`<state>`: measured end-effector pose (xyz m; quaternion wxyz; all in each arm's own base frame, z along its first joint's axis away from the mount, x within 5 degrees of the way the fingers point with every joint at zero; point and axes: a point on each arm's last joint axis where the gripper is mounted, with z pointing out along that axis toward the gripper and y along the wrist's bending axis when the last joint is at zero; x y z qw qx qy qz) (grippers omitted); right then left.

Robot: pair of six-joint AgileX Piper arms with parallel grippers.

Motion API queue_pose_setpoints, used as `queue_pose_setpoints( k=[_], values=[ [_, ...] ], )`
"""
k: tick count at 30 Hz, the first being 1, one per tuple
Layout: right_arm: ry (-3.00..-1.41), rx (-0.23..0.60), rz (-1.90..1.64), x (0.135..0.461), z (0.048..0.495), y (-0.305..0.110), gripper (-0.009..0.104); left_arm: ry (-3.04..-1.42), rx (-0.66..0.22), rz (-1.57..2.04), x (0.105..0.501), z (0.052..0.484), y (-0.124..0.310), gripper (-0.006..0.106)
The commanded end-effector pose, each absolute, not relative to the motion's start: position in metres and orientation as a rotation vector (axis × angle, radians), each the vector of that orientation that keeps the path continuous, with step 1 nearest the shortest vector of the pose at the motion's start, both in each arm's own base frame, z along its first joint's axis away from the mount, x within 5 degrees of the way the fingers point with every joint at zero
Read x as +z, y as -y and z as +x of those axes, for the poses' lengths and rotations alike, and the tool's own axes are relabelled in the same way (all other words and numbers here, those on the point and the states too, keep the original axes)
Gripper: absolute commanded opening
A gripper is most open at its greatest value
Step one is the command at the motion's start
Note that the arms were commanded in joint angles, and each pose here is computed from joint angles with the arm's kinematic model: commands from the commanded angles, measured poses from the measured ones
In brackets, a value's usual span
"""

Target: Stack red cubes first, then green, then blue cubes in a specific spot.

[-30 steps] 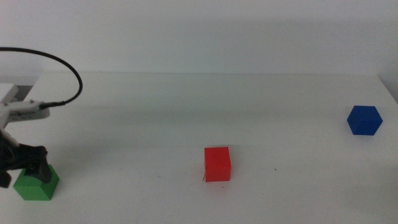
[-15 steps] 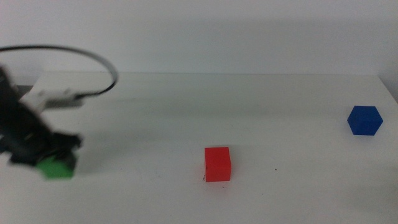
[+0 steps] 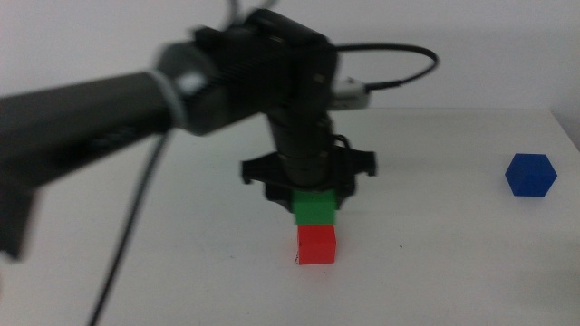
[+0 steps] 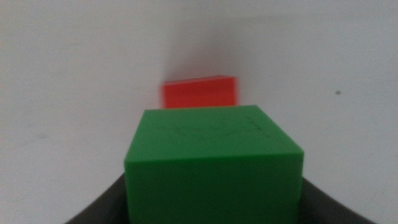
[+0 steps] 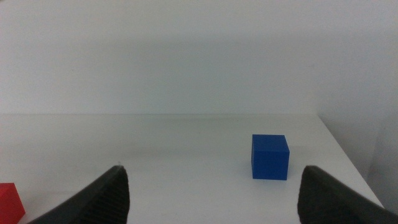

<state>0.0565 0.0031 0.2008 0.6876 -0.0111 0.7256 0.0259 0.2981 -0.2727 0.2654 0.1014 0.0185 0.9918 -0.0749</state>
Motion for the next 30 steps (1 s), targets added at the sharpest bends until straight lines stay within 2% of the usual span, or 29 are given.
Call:
queue_pose_setpoints(
  k=[1,4,15,25,30],
  values=[
    [-1.61,0.053,-0.033,0.202,0.056,-0.003,0.093,-2.918,-0.214,0.024,0.264,0.303,0.284,0.019],
    [-1.61,0.053,-0.033,0.202,0.056,-0.003,0.093,-2.912,-0.233,0.003,0.253,0.309,0.291,0.019],
    [-1.61,0.053,-0.033,0.202,0.056,-0.003,0.093,-2.948,-0.149,-0.084,0.232,0.315,0.291,0.019],
    [-1.61,0.053,-0.033,0.202,0.056,-0.003,0.093,-2.999,-0.136,-0.099,0.215,0.316,0.295,0.019],
    [-1.61,0.053,-0.033,0.202,0.056,-0.003,0.093,-2.998,-0.146,-0.101,0.215,0.316,0.296,0.029]
  ],
)
